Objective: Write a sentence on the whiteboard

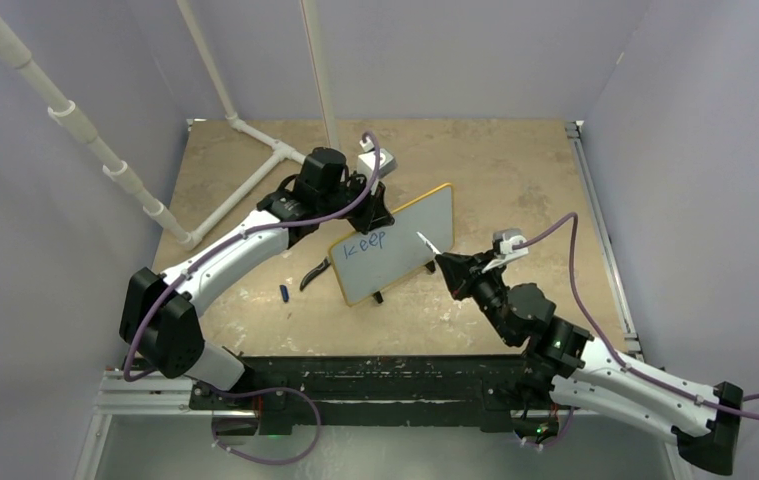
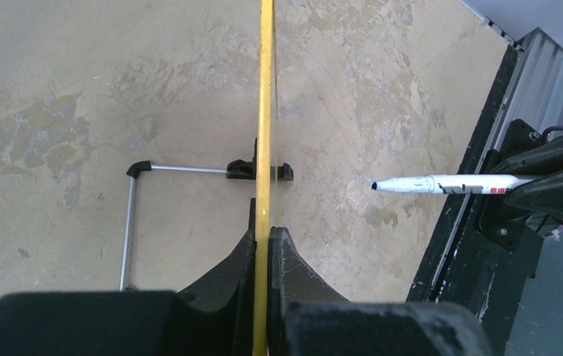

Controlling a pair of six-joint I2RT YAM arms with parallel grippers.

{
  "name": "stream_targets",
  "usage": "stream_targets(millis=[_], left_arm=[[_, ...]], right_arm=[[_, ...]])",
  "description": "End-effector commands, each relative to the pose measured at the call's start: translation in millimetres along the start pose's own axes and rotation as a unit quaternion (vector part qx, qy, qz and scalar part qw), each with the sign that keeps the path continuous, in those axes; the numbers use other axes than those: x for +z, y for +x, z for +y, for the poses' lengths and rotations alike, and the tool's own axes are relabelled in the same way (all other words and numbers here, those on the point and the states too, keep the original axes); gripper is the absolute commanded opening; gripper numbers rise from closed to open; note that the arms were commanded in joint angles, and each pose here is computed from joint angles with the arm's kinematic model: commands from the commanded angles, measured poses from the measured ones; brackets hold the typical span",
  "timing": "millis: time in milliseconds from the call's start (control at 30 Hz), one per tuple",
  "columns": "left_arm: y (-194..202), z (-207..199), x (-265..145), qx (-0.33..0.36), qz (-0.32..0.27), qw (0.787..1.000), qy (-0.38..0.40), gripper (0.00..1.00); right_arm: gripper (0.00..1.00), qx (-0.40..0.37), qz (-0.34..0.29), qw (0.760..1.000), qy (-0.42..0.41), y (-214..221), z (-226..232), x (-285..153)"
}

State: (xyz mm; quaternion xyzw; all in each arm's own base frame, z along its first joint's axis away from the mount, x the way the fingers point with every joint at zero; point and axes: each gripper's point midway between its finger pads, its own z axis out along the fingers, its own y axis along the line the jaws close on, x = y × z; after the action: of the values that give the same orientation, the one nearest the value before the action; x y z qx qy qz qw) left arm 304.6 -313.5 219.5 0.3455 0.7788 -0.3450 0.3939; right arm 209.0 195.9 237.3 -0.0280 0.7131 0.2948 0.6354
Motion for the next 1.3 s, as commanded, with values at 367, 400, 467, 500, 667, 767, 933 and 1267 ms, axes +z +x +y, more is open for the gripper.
stream_targets(millis=[367,400,467,500,667,767,933,1267], left_arm=[[24,-35,-19,0.05,0.07,0.991,0.101,0.0],[26,-34,-18,0.05,0.076,0.991,0.101,0.0],[27,-32,-18,0.051,0.08,0.991,0.097,0.0],[27,-30,-18,0.052,0.079,0.991,0.092,0.0],[18,-21,-19,0.055,0.057,0.995,0.056,0.0],[6,-18,-21,0.058,0.034,0.997,0.037,0.08],[-13,-19,-28,0.066,-0.003,0.998,0.025,0.28],[-33,-20,-36,0.073,-0.027,0.997,0.013,0.56]], right_arm=[[0.0,-0.022,-0.017,0.992,-0.122,-19,40,-14],[0.0,-0.027,-0.016,0.99,-0.136,-19,45,-14],[0.0,-0.03,-0.011,0.988,-0.152,-16,50,-15],[0.0,-0.031,-0.007,0.987,-0.155,-14,52,-15],[0.0,-0.029,-0.002,0.986,-0.162,-10,53,-16],[0.0,-0.028,-0.004,0.986,-0.164,-11,53,-18],[0.0,-0.024,-0.007,0.986,-0.162,-13,50,-21],[0.0,-0.021,-0.009,0.987,-0.158,-16,48,-24]])
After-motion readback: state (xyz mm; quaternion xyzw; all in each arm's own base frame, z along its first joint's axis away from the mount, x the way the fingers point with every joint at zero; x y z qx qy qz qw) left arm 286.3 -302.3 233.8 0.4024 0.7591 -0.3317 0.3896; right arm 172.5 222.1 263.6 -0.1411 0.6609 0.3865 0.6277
